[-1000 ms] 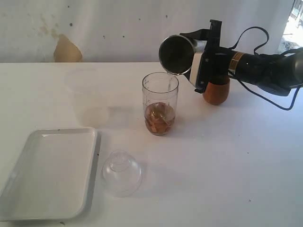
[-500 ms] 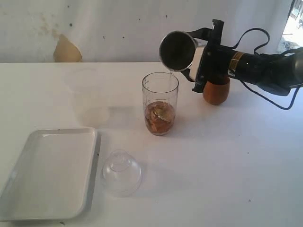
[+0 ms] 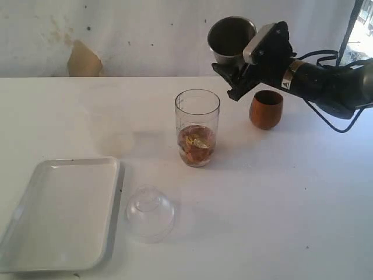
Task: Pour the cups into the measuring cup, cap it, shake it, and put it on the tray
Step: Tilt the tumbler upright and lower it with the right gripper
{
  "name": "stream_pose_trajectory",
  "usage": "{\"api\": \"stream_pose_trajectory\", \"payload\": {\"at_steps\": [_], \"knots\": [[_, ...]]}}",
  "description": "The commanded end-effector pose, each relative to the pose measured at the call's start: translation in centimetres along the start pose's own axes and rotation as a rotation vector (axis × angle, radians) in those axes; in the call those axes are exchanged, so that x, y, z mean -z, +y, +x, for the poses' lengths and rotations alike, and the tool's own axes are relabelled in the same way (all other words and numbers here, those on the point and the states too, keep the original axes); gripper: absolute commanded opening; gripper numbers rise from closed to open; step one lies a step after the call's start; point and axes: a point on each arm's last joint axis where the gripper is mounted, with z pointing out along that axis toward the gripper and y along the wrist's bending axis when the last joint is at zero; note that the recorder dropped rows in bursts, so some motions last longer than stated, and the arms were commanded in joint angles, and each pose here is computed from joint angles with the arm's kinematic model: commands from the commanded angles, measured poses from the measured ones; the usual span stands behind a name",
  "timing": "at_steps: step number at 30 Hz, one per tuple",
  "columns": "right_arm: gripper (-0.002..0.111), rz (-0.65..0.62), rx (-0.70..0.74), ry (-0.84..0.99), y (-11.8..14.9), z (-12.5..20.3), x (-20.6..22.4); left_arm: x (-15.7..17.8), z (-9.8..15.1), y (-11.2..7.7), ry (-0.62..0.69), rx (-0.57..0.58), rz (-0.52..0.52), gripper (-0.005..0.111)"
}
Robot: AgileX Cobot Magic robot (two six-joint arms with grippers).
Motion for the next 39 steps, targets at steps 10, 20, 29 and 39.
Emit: {"api": "stream_pose_trajectory", "payload": {"at_steps": [10, 20, 29, 39], "knots": [[0.000, 0.087, -0.506, 0.029, -1.1, -0.2, 0.1, 0.0, 0.2, 0.0, 0.002, -0.002, 0.004, 0.000], [0.000, 0.022, -0.541, 0.162, -0.2, 0.8, 0.2, 0.0, 0.2, 0.0, 0.002, -0.002, 0.004, 0.000], [0.000, -0.050, -0.532, 0.187, 0.6, 0.9, 0.3, 0.0, 0.2, 0.0, 0.002, -0.002, 0.004, 0.000], [0.000, -0.076, -0.518, 0.170, 0.7, 2.8, 2.7, 0.0, 0.2, 0.0, 0.002, -0.002, 0.004, 0.000]]}}
